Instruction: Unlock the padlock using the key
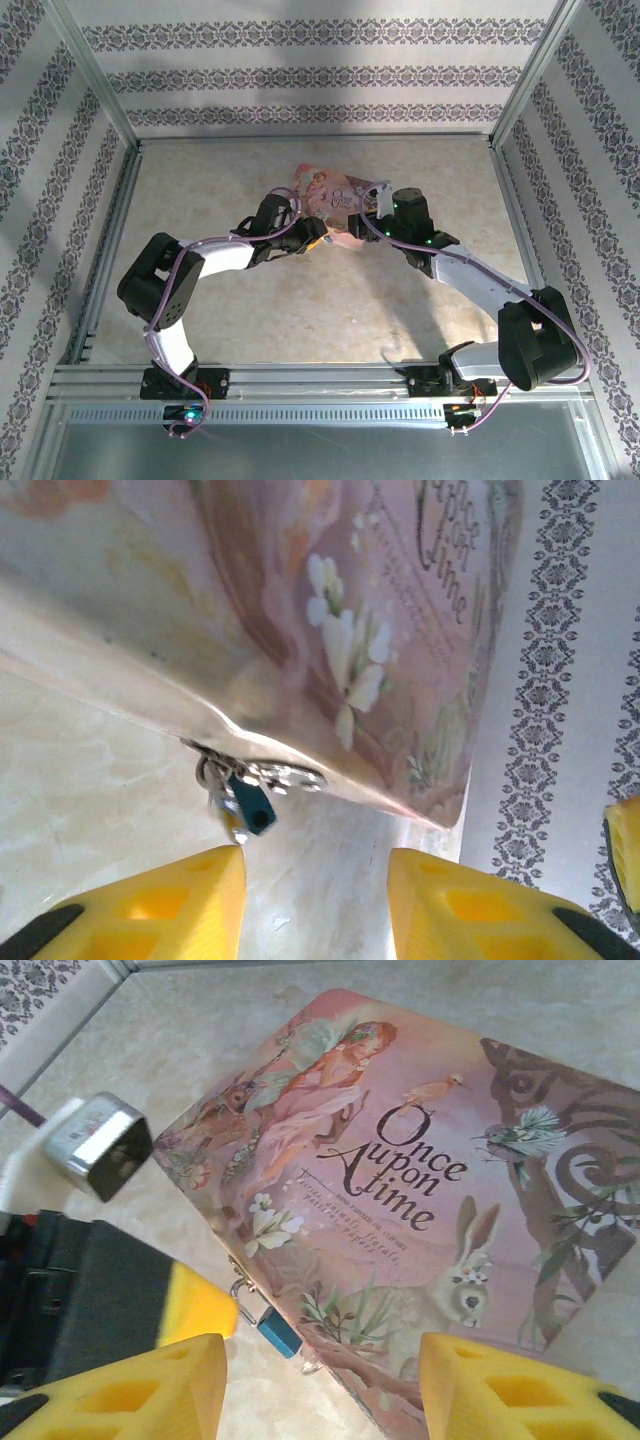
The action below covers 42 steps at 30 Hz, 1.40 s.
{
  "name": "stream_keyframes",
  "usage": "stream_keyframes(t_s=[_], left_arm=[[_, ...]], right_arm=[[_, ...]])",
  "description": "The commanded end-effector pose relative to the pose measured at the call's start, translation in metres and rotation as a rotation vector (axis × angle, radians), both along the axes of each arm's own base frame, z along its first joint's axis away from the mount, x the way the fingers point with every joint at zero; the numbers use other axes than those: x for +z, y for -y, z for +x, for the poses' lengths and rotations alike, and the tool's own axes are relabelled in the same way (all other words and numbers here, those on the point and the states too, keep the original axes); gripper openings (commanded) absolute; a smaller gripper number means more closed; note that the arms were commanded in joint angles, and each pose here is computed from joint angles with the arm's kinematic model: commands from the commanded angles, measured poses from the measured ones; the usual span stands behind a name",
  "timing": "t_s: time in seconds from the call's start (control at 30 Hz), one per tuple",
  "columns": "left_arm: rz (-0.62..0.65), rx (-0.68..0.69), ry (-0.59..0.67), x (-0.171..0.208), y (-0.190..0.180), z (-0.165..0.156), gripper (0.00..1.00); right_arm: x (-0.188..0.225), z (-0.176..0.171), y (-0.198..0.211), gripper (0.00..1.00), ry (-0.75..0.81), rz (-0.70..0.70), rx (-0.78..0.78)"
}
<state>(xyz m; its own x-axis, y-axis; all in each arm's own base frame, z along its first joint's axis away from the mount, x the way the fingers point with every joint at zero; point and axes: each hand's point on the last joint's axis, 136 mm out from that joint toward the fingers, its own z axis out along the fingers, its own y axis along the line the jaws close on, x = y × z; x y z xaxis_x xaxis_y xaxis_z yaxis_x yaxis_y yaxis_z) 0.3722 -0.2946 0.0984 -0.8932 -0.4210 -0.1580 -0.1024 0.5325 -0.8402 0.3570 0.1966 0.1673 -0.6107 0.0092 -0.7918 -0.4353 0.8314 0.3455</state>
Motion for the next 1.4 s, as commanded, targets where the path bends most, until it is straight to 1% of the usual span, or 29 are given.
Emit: stream_keyframes(t_s=[0.0, 0.23, 0.33, 0.43, 0.57, 0.67, 0.7, 0.73, 0.9, 1.1, 1.2, 1.3, 1.37], left_arm=[[0.070, 0.005, 0.011, -0.002, -0.016, -0.009, 0.44], [0.178, 0.031, 0.046, 0.011, -0.051, -0.007, 0.50], [0.220, 0.051, 0.081, 0.024, -0.070, 0.001, 0.54], [0.232, 0.078, 0.120, 0.039, -0.092, 0.014, 0.59], [0.231, 0.108, 0.167, 0.054, -0.117, 0.038, 0.66], [0.252, 0.063, 0.194, 0.059, -0.121, 0.055, 0.71], [0.252, 0.033, 0.204, 0.060, -0.118, 0.062, 0.71], [0.251, 0.006, 0.204, 0.059, -0.116, 0.068, 0.72], [0.296, -0.085, 0.172, 0.036, -0.109, 0.100, 0.72], [0.418, -0.125, 0.136, 0.008, -0.115, 0.127, 0.70], [0.379, -0.141, 0.127, 0.003, -0.108, 0.130, 0.69], [0.308, -0.158, 0.110, -0.002, -0.097, 0.127, 0.63], [0.283, -0.162, 0.104, -0.005, -0.094, 0.122, 0.61]], right_arm=[[0.018, 0.001, 0.006, 0.54, 0.035, 0.003, 0.005], [0.014, -0.001, 0.024, 0.59, 0.007, 0.006, -0.042], [0.011, -0.002, 0.031, 0.61, -0.008, 0.022, -0.064], [0.010, -0.002, 0.036, 0.66, -0.029, 0.056, -0.078], [0.006, -0.001, 0.042, 0.82, -0.082, 0.131, -0.104], [-0.001, 0.004, 0.049, 0.92, -0.158, 0.207, -0.139], [-0.004, 0.006, 0.051, 0.97, -0.193, 0.238, -0.151], [-0.007, 0.007, 0.052, 0.98, -0.225, 0.268, -0.156], [-0.026, 0.017, 0.052, 0.99, -0.384, 0.395, -0.174], [-0.040, 0.031, 0.045, 0.97, -0.457, 0.442, -0.171], [-0.046, 0.037, 0.040, 0.94, -0.481, 0.449, -0.159], [-0.054, 0.042, 0.032, 0.90, -0.515, 0.459, -0.140], [-0.058, 0.046, 0.029, 0.89, -0.531, 0.465, -0.137]])
